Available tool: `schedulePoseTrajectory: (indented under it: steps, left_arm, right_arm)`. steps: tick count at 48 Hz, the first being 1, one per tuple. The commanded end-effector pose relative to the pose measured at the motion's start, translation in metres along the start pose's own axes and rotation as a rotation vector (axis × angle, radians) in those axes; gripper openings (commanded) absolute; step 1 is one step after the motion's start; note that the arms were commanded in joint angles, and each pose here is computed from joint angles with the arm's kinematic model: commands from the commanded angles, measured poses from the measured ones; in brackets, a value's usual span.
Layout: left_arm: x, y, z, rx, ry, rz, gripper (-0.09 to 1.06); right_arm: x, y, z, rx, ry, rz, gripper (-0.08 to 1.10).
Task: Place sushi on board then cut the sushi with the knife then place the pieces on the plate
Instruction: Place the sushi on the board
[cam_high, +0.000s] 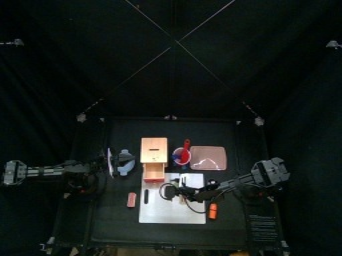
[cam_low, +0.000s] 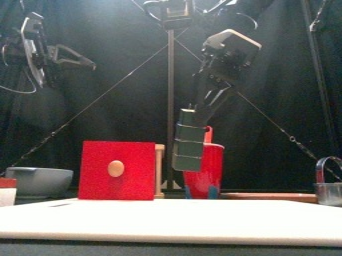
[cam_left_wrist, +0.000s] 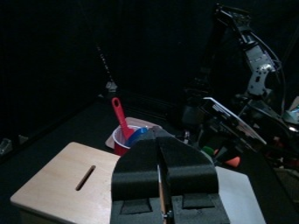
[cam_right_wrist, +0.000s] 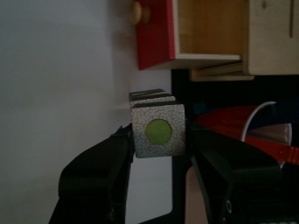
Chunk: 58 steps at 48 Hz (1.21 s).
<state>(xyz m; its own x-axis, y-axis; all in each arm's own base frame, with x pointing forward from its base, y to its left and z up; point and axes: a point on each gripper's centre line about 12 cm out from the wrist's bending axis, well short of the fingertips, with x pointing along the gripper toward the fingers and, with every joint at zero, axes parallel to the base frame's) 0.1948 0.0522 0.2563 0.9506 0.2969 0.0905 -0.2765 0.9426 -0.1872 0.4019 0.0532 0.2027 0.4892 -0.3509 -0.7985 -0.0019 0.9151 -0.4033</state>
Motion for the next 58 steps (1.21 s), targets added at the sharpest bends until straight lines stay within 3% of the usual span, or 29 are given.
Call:
schedulePoseTrajectory:
  steps: [1, 18, 32, 58]
  left_arm:
    - [0.005, -0.001, 0.011, -0.007, -0.037, 0.002, 0.08]
    - [0.005, -0.001, 0.010, -0.002, -0.033, 0.004, 0.08]
    - [0.004, 0.000, 0.009, -0.005, -0.030, 0.005, 0.08]
    - [0.004, 0.001, 0.007, -0.007, -0.025, 0.010, 0.08]
  right_arm:
    - [-0.003, 0.001, 0.007, 0.014, -0.028, 0.017, 0.78]
    - [0.013, 0.021, 0.011, 0.008, 0.007, 0.050, 0.82]
    - [0.010, 0.029, 0.014, -0.003, 0.002, 0.057, 0.82]
    - [-0.008, 0.068, 0.025, 0.018, -0.011, 0.153, 0.82]
